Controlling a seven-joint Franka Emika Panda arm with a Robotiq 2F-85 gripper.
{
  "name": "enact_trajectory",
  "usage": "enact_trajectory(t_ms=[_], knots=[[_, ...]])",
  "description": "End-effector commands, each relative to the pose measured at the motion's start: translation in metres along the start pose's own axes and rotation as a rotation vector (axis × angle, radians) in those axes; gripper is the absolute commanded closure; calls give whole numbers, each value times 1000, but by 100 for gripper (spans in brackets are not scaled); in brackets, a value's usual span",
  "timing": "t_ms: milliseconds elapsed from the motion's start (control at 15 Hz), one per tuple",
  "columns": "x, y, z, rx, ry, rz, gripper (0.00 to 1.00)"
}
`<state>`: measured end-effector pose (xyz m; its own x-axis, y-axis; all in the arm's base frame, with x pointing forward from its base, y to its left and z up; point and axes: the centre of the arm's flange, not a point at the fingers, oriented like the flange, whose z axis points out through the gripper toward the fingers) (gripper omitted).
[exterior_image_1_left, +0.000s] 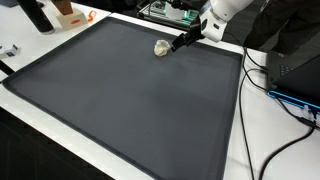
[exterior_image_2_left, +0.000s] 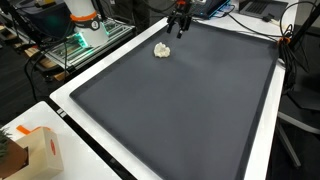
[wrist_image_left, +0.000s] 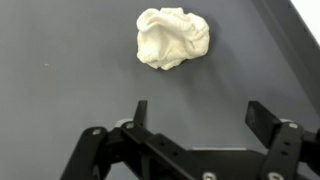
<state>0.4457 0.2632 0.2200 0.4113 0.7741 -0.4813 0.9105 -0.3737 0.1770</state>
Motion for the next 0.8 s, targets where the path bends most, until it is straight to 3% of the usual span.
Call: enact_trajectory(t_ms=[0,400,733], knots=[[-9,15,-4,-1,-5,0,0],[-37,56,-4,51,34,178,0],[-71,91,6,152,77,398,0]])
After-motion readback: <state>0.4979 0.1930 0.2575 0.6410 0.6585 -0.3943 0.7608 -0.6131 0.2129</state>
